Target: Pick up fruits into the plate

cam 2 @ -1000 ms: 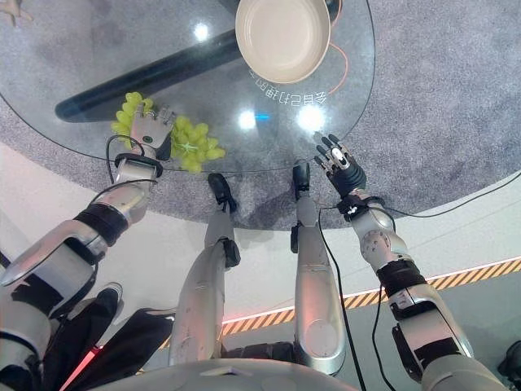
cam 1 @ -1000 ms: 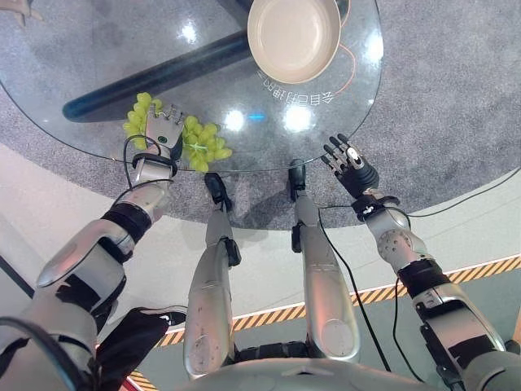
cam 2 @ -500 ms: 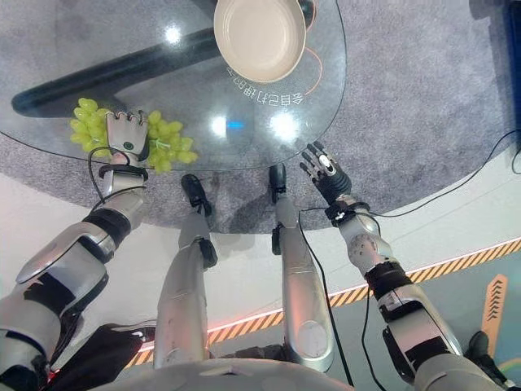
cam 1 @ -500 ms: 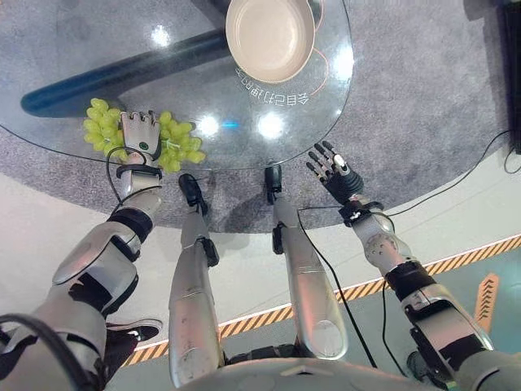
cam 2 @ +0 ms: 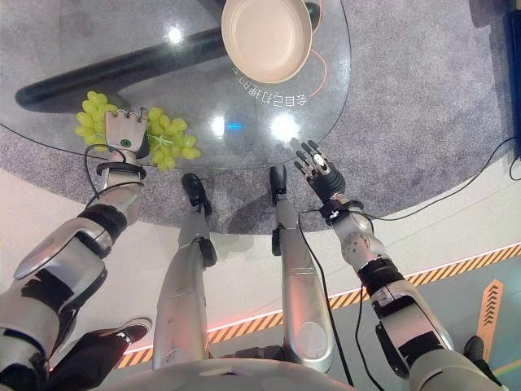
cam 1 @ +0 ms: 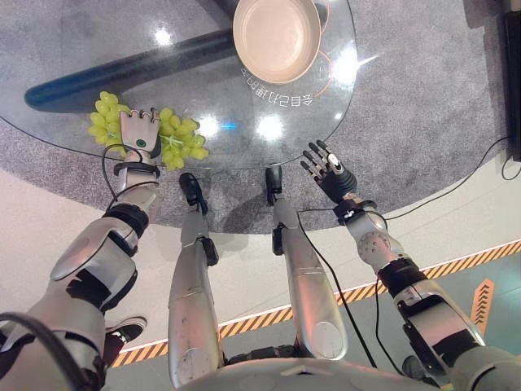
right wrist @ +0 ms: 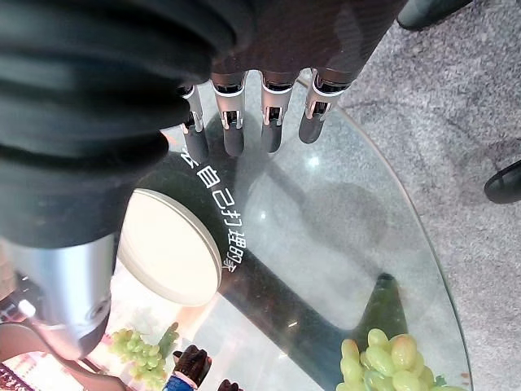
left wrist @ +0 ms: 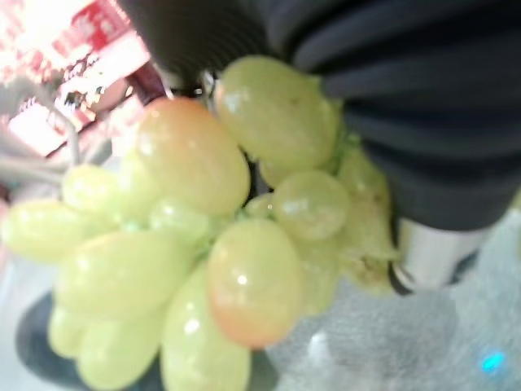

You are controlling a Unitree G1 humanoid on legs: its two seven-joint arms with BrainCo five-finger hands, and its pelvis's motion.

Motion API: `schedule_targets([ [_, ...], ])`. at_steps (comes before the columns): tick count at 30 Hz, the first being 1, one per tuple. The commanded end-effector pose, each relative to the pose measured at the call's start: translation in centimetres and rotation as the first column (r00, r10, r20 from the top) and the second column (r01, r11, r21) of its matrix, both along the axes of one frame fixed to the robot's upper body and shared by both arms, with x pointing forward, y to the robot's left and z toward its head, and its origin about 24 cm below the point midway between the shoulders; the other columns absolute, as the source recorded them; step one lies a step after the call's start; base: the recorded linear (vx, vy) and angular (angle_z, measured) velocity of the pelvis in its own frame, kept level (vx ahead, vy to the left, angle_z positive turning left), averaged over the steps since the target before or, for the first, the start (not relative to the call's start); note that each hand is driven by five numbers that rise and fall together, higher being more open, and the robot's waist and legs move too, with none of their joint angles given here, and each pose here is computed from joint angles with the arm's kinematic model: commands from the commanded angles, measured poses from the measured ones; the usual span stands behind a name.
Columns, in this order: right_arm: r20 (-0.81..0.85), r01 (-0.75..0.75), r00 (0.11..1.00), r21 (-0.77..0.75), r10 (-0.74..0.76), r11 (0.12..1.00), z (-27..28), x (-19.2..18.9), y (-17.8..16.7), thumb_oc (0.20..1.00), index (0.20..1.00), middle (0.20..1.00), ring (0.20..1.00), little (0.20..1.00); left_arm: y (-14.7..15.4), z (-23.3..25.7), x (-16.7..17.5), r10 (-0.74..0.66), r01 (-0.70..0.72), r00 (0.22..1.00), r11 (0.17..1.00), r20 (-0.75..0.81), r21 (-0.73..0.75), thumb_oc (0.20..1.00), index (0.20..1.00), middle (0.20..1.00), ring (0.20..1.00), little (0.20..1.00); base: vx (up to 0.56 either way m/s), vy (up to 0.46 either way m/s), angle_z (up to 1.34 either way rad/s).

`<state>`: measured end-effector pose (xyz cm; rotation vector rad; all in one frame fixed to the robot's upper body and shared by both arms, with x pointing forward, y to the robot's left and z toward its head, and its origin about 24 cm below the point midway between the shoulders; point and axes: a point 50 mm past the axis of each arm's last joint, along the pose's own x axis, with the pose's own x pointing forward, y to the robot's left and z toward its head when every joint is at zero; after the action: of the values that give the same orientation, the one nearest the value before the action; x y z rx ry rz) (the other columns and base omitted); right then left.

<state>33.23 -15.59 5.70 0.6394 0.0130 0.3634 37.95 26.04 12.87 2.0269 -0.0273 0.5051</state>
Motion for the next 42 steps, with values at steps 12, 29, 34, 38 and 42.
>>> schedule_targets([
  [12,0.077,0.018,0.997,0.017,-0.019,1.0,1.8,-0.6,0.3,1.0,1.0,1.0,1.0,1.0,0.9,1.8,-0.1,-0.028,0.131,0.981,0.823,0.19,-0.553,0.2,0.2,0.2,0.2,0.2,0.01,0.01,-0.01],
  [29,0.155,0.086,0.987,-0.254,-0.048,0.963,1.4,-2.3,-2.6,1.0,1.0,1.0,1.0,1.0,-5.0,1.7,-2.2,-0.413,0.38,0.858,0.114,0.304,-0.918,0.2,0.2,0.2,0.2,0.2,0.06,-0.016,0.06],
  [34,0.171,0.028,0.984,-0.44,0.054,0.898,1.9,-2.9,-3.8,1.0,1.0,1.0,1.0,1.0,-6.6,1.3,-4.5,-0.582,0.256,0.77,-0.095,0.263,-0.962,0.2,0.2,0.2,0.2,0.2,0.16,-0.072,0.12],
  [38,0.15,-0.017,0.982,-0.542,0.117,0.84,2.1,-3.1,-4.8,1.0,1.0,1.0,1.0,1.0,-7.0,0.7,-5.7,-0.673,0.149,0.709,-0.15,0.212,-0.977,0.2,0.2,0.2,0.2,0.2,0.16,-0.06,0.03],
  [42,0.106,-0.09,0.977,-0.583,0.185,0.808,2.4,-3.5,-5.7,1.0,1.0,1.0,1.0,1.0,-7.4,0.1,-7.1,-0.777,0.006,0.614,-0.169,0.137,-0.986,0.2,0.2,0.2,0.2,0.2,0.19,-0.066,0.09],
])
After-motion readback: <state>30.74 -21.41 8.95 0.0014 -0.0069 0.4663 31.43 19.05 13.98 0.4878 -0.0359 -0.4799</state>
